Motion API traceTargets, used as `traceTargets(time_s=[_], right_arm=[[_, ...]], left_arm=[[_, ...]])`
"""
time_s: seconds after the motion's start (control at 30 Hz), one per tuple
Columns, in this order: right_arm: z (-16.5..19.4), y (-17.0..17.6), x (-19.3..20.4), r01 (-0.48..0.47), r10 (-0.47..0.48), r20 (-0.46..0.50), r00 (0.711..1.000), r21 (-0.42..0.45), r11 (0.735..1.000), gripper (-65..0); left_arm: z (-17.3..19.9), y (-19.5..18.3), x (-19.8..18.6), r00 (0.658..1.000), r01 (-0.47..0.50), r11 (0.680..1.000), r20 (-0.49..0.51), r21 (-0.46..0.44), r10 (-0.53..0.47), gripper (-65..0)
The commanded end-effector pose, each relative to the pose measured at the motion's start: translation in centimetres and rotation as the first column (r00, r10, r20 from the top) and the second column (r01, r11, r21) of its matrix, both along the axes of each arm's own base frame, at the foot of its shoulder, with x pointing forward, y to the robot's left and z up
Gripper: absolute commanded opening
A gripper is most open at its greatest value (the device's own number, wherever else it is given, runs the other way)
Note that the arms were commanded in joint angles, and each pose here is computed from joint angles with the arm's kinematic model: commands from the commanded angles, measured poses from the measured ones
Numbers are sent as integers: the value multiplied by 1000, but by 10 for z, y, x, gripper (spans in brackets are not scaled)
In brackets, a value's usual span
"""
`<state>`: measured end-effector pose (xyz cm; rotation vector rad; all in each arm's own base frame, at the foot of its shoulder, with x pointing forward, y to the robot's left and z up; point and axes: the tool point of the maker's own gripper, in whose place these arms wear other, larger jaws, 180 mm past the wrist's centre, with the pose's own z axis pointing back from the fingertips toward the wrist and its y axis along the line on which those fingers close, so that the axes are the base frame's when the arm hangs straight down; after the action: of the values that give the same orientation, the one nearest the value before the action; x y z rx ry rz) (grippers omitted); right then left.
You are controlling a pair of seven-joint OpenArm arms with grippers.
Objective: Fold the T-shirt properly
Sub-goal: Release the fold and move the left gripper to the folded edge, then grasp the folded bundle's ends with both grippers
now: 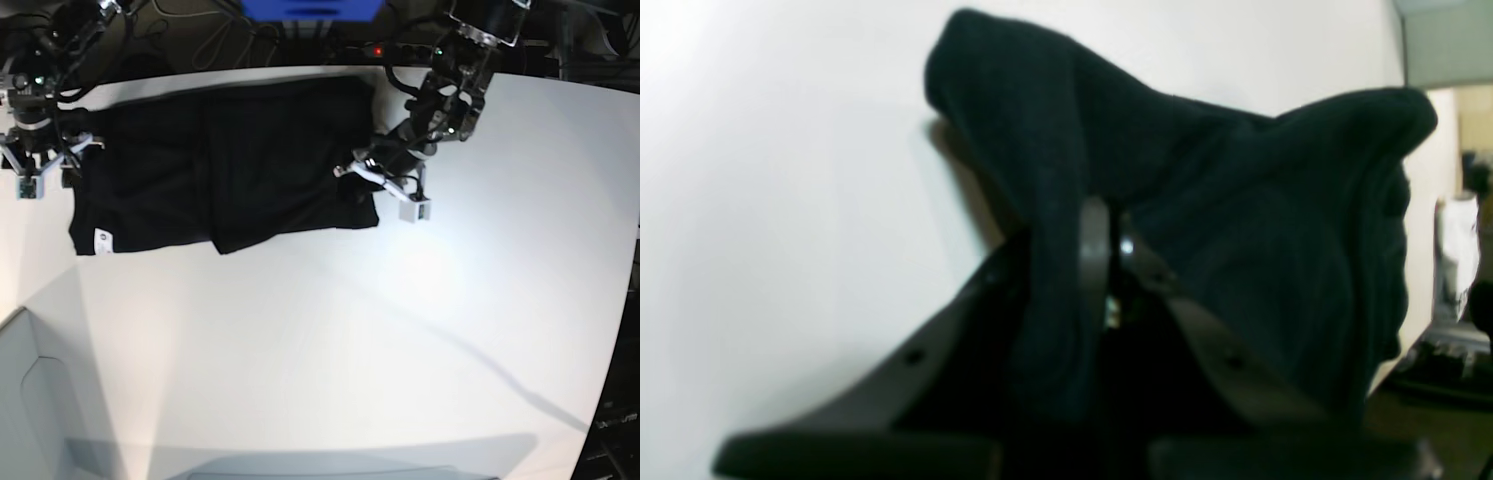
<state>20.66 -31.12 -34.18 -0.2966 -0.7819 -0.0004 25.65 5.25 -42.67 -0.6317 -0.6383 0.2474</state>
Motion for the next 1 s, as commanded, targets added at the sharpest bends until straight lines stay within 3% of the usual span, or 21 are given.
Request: traceTargets(time_s=[0.0,0.23,0.5,0.73,0.97], right_arm=[[5,5,8,-31,31,32,999,5,1000,-289],[-8,25,28,-84,82,34,996,62,995,-289],[-39,23,49,-70,70,4,998,156,985,-289],[-84,23,40,-35,61,-97,993,249,968,-289],[-104,31,21,-26,73,-157,985,280,960,-302]], left_arm=[[2,8,9,1000,-19,999,13,29,19,-650],[23,15,41,996,-12,999,90,50,8,-650],[28,17,49,994,-15,998,109,58,9,-650],[28,18,49,994,-19,998,110,62,12,-650],[33,19,56,992,-23,998,125,63,15,-650]])
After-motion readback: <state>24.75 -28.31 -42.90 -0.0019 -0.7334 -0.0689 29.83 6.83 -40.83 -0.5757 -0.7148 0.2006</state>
